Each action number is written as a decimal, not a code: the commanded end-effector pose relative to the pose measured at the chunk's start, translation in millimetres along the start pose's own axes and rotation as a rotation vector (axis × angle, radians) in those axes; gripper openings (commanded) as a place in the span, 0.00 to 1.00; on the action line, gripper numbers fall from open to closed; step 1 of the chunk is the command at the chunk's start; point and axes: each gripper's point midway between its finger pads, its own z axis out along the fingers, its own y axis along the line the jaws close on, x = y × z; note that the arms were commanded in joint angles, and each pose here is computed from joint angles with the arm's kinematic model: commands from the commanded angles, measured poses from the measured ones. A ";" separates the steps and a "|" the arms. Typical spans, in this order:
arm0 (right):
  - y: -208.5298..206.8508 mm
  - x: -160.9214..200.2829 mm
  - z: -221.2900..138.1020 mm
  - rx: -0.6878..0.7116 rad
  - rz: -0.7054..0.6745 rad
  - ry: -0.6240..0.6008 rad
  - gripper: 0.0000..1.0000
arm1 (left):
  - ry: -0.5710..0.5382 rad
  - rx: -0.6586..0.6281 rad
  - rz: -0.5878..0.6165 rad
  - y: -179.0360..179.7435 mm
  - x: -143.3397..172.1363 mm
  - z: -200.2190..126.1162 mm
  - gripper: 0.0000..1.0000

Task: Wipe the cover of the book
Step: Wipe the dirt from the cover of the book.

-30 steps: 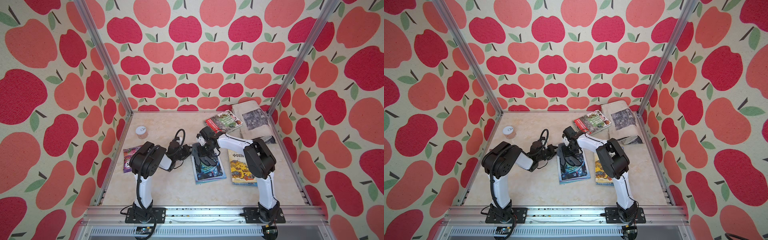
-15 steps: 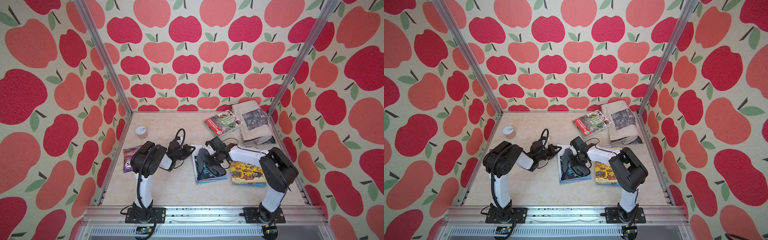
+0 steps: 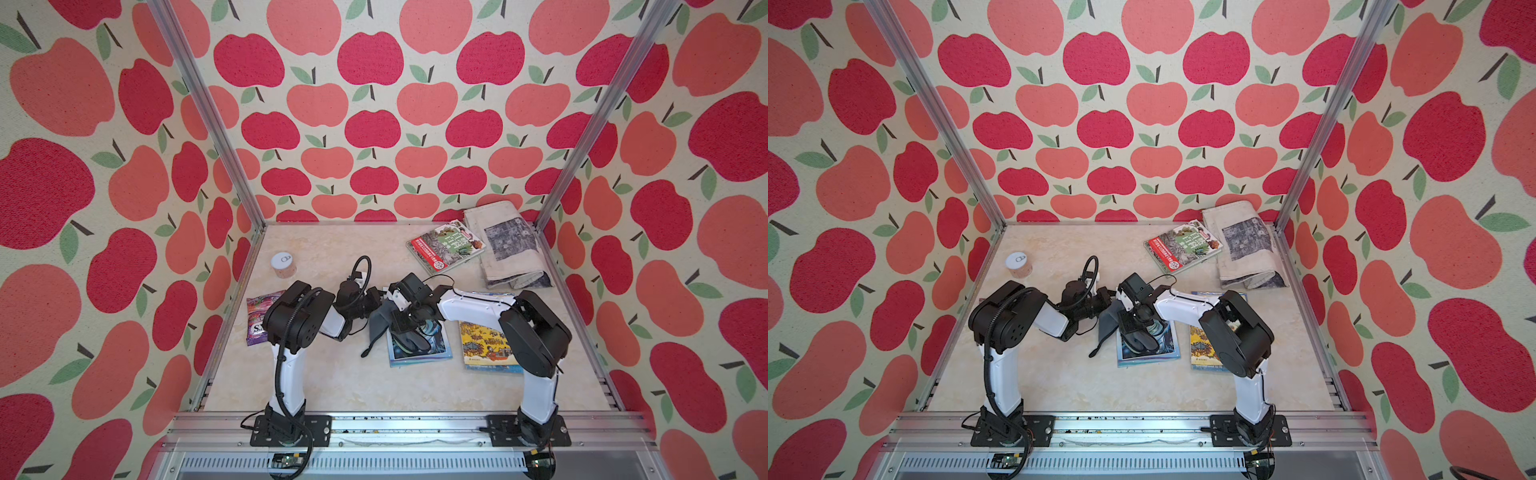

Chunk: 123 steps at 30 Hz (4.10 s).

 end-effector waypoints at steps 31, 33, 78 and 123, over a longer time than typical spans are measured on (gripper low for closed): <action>-42.6 141.5 -33.8 0.110 0.074 0.125 0.00 | 0.038 -0.012 -0.005 -4.1 -5.2 1.5 0.00; -54.8 146.3 -43.7 0.136 0.099 0.115 0.00 | 0.039 -0.011 -0.005 -4.2 -5.4 1.2 0.00; -78.4 132.9 -64.9 0.159 0.189 0.020 0.00 | 0.081 0.020 0.000 -9.1 2.6 12.6 0.00; -84.1 168.0 -86.1 0.240 0.190 -0.001 0.01 | 0.092 0.048 -0.033 2.4 6.0 0.0 0.00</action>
